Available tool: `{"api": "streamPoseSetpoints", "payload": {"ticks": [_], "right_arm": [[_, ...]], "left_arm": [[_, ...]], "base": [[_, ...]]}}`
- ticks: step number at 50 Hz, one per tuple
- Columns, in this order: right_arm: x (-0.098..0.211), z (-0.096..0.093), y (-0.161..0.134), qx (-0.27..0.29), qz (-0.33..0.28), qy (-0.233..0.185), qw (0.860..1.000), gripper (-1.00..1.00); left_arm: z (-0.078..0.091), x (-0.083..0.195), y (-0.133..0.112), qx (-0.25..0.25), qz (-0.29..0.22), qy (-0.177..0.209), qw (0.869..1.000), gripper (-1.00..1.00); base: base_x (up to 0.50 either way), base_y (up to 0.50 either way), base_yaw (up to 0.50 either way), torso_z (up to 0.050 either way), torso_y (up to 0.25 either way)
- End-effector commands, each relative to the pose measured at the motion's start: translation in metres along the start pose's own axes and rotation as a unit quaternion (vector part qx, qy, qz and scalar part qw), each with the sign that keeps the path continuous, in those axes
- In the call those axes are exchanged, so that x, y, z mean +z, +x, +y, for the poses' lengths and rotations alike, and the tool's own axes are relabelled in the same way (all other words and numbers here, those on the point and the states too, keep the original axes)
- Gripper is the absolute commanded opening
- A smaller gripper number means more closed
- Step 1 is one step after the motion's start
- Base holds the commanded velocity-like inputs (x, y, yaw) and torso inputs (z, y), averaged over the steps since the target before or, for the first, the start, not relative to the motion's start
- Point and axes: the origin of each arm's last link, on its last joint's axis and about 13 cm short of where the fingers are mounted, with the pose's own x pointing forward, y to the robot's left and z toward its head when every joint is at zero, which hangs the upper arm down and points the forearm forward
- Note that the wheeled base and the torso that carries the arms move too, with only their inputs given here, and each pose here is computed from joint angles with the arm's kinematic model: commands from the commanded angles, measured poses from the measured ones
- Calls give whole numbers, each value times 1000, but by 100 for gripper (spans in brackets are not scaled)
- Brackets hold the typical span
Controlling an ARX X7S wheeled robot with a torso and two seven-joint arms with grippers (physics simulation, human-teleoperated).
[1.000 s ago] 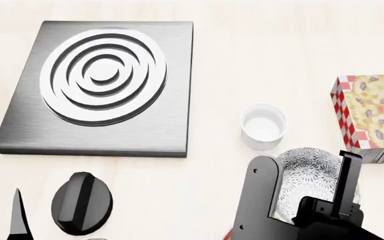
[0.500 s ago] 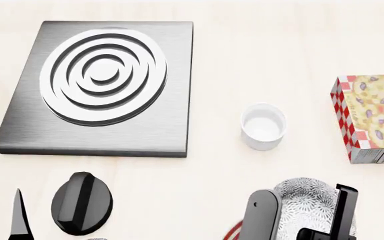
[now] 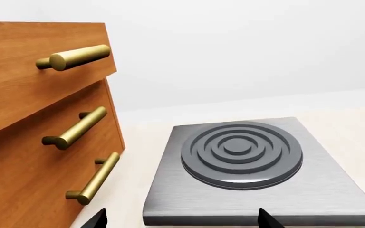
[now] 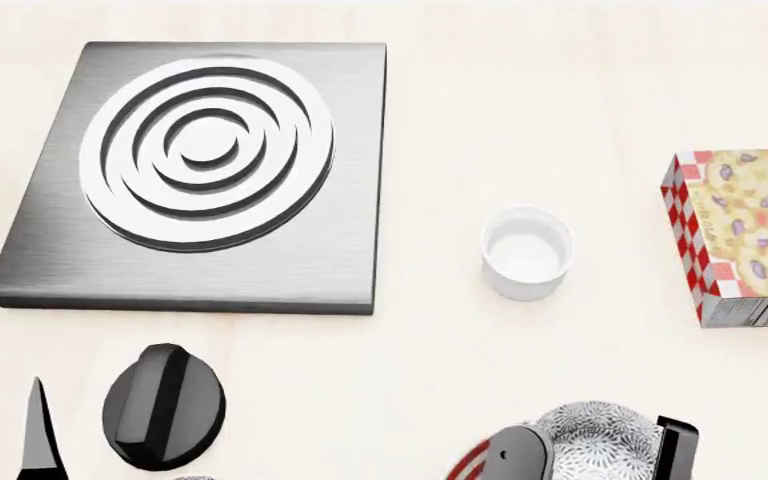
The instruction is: Pick the akita bowl on the ramekin and place it on the plate.
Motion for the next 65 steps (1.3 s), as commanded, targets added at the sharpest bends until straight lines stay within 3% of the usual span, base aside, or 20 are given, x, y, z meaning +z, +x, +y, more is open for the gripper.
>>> {"api": "streamPoseSetpoints", "payload": {"ticks": [1, 65], "right_arm": [[-2, 8, 1, 0, -3, 6, 1000, -100], [-11, 39, 35, 31, -21, 39, 999, -100]], "left_arm": [[1, -1, -2, -13, -14, -8, 1000, 100], [1, -2, -1, -15, -13, -4, 1000, 100]], "base": [[0, 0, 0, 0, 0], [0, 0, 0, 0, 0]]}}
